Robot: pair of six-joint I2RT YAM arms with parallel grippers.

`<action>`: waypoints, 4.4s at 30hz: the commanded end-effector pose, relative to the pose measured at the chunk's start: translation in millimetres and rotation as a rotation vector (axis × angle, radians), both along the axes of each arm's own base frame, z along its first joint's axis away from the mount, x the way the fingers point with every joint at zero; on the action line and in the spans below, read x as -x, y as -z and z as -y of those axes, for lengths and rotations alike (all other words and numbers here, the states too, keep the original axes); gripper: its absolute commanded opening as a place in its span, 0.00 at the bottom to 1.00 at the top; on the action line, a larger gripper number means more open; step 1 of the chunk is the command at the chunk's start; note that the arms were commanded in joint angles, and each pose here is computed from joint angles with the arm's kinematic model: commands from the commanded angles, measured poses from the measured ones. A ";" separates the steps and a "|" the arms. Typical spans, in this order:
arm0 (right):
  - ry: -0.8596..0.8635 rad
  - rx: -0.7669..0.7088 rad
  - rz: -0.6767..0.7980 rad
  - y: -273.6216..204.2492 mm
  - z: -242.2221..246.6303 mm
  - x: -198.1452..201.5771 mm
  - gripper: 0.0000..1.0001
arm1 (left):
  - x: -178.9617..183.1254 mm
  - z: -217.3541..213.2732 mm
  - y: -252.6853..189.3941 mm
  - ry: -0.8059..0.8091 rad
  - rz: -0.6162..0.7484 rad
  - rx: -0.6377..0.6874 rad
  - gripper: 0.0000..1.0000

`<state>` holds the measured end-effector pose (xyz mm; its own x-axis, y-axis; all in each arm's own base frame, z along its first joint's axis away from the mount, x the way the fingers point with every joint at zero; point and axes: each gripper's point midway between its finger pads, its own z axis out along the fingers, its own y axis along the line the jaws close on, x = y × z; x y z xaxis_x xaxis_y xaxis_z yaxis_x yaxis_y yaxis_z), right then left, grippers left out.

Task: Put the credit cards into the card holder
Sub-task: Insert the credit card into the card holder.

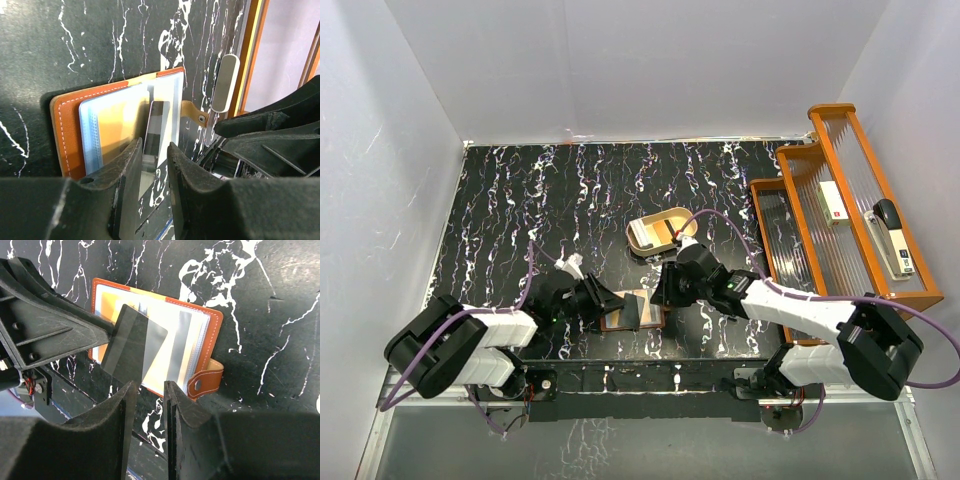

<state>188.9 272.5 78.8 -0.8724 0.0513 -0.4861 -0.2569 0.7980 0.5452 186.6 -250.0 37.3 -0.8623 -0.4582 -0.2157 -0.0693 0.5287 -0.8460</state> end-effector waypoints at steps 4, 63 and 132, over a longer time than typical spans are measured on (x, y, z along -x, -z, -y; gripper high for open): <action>-0.045 -0.042 0.063 -12.3 -21.0 -8.8 0.27 | -0.4 17.0 -17.4 0.080 0.050 0.062 0.27; 0.118 0.306 0.156 11.0 47.8 -30.3 0.57 | -18.9 13.1 -4.4 0.004 0.081 0.020 0.00; 0.051 0.097 0.022 43.3 18.2 -3.3 0.00 | -31.2 -7.4 0.7 -0.121 0.155 -0.013 0.00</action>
<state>187.8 243.3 26.7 -0.8718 0.0170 -0.4896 -0.2137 0.8861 0.4112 215.9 -243.1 37.6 -0.7706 -0.5439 -0.3321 -0.0194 0.5409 -0.8409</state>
